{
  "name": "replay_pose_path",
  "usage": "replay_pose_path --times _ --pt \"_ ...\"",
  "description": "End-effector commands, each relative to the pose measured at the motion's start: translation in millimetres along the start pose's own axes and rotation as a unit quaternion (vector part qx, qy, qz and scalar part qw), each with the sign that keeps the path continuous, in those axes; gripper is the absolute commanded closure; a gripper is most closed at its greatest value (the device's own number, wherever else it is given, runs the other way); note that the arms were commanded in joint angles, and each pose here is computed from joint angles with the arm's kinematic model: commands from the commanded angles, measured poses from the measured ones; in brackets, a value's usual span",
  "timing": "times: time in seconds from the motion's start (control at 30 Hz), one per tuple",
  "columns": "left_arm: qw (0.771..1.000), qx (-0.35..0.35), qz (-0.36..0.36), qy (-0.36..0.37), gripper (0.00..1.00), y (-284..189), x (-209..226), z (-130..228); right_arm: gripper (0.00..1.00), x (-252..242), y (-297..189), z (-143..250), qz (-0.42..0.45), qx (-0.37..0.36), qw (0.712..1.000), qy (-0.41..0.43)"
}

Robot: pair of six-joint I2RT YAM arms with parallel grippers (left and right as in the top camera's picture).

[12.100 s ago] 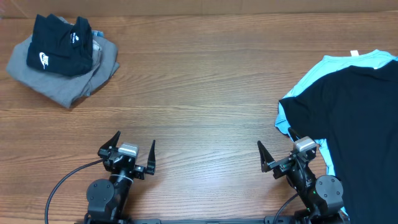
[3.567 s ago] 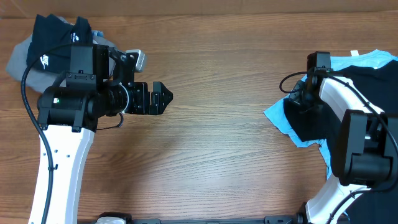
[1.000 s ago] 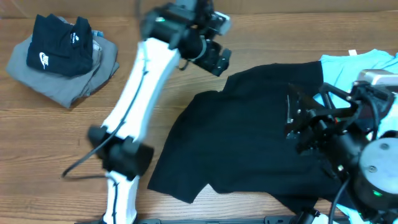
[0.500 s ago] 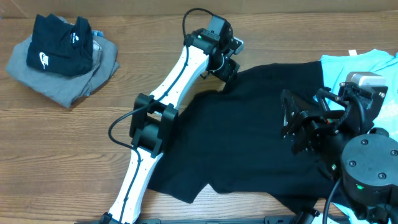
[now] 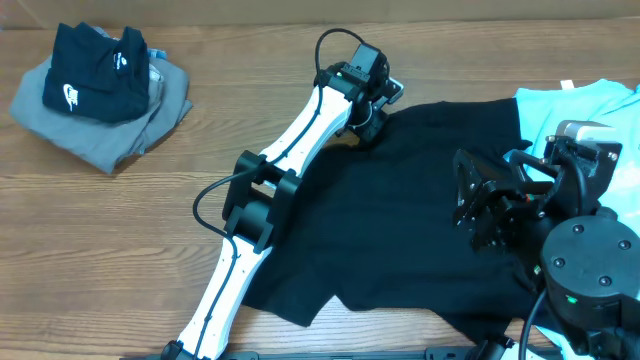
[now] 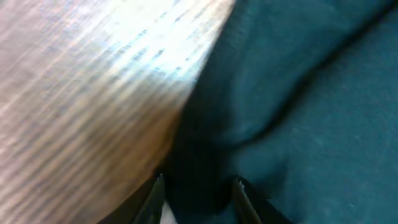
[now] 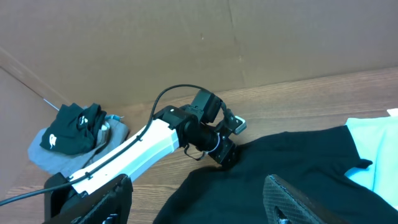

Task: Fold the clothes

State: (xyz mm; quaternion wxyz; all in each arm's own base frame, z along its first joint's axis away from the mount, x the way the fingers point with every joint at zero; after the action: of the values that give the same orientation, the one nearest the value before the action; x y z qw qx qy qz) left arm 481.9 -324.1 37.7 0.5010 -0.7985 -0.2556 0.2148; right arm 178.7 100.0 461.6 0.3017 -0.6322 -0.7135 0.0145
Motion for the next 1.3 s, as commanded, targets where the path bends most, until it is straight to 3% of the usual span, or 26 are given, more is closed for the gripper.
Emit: replay_pose_path --times 0.0,0.07,0.1,0.2,0.33,0.53,0.87,1.07,1.27 --pt "1.000 0.012 -0.018 -0.005 0.64 11.0 7.7 7.2 0.29 -3.4 -3.9 -4.9 0.002 -0.011 1.000 0.010" --pt "0.999 0.017 -0.028 -0.006 0.72 14.4 10.9 9.8 0.29 -3.4 -3.9 -4.9 0.002 -0.011 1.000 0.011" --pt "0.999 0.020 -0.032 -0.006 0.82 15.4 12.2 11.2 0.29 -3.5 -4.0 -5.0 0.002 -0.011 1.000 0.010" --pt "0.999 0.019 -0.030 -0.006 0.96 16.7 11.6 11.9 0.29 -3.5 -4.0 -5.0 0.002 -0.011 1.000 0.010" --pt "0.998 0.027 -0.053 -0.016 0.96 15.1 18.9 14.7 0.29 -3.5 -4.0 -5.1 0.002 -0.011 1.000 0.011" --pt "0.977 0.066 -0.159 -0.123 0.96 -20.3 84.6 43.3 0.29 -2.8 -4.0 -4.2 0.000 -0.008 1.000 0.010" --pt "0.931 0.009 -0.228 -0.286 0.96 -159.2 215.2 95.9 0.29 -2.8 -4.0 -4.1 -0.001 -0.008 1.000 0.010" --pt "0.917 -0.036 -0.235 -0.321 0.91 -224.6 238.0 111.8 0.29 -3.2 -3.9 -3.9 0.001 -0.008 1.000 0.019" --pt "0.914 -0.061 -0.244 -0.318 0.84 -272.1 228.8 109.5 0.28 -14.8 -4.3 -3.9 0.032 -0.018 0.998 0.054"
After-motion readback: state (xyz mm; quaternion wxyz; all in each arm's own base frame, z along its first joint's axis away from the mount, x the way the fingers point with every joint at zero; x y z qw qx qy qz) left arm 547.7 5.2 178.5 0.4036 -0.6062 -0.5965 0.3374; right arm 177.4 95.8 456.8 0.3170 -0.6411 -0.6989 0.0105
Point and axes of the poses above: each gripper's point midway between its finger pads, its own y axis out along the fingers, its own x axis along the line the jaws close on, z = x × y, the point moved 3 cm from there along -y, back along the fingers, and after that the axes turned 8 degrees about y, right-handed, at the moved point
